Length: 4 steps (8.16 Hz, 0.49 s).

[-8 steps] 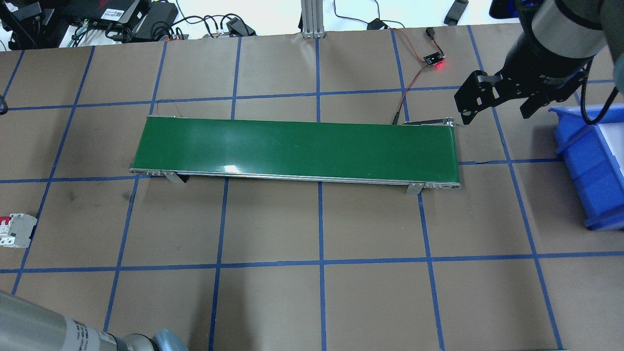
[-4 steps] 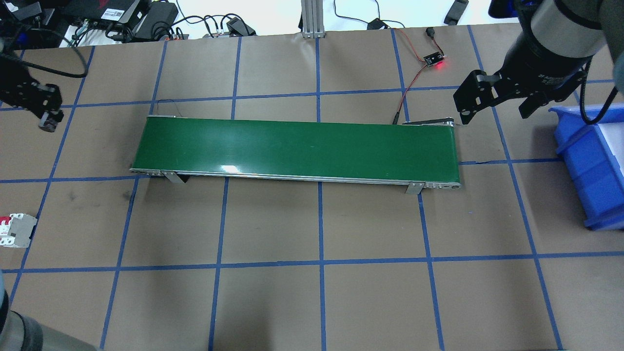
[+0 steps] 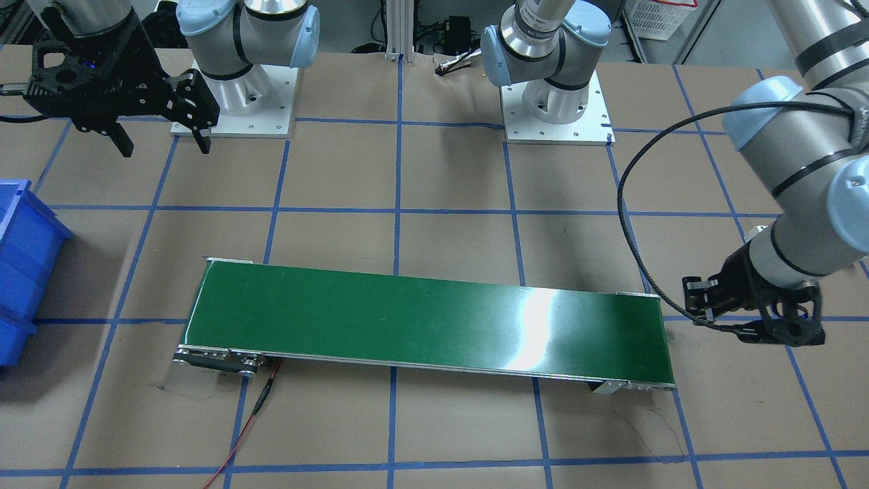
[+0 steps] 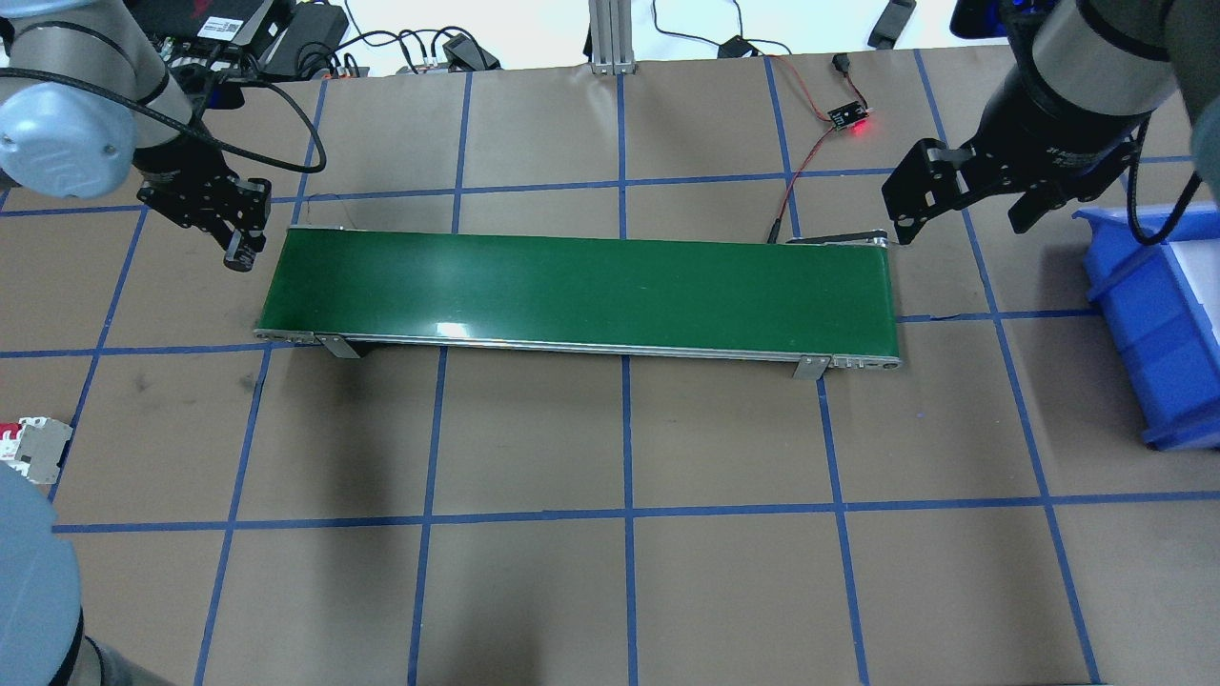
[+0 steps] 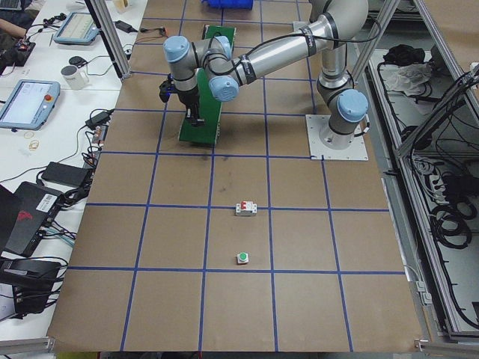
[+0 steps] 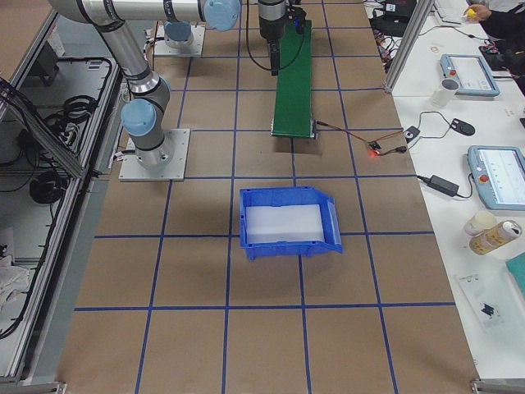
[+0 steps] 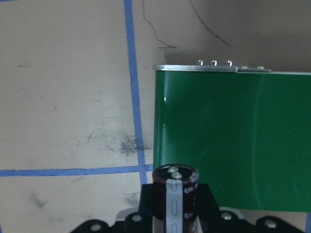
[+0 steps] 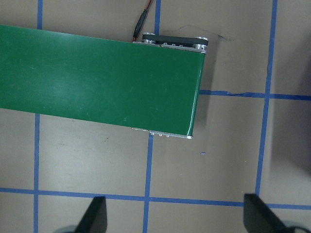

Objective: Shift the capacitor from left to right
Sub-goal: 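Move the left gripper with the capacitor over the conveyor's near end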

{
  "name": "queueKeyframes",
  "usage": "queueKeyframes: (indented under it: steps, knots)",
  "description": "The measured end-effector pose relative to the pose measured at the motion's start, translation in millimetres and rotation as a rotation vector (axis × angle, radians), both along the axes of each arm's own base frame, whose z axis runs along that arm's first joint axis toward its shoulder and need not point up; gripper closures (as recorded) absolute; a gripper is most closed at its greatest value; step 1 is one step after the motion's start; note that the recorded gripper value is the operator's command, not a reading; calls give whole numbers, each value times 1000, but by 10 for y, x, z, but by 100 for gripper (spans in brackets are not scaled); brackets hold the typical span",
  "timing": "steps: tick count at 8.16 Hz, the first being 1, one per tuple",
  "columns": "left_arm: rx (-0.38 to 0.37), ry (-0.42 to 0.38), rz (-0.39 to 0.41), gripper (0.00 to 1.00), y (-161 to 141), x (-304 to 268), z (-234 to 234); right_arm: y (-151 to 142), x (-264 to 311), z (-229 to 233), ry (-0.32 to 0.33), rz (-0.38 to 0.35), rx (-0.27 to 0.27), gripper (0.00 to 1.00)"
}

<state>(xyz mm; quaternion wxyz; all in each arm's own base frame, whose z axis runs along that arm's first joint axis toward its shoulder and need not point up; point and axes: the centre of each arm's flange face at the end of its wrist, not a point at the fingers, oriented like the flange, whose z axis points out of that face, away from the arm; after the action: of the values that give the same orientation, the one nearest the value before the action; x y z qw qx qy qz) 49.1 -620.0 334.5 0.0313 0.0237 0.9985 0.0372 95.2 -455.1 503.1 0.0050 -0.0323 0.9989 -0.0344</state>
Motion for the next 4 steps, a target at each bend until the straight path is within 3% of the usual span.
queueKeyframes:
  steps: [4]
  knots:
    - [-42,62,-26,100,-155,-172,-504,0,-3,-30,3,0,9,0]
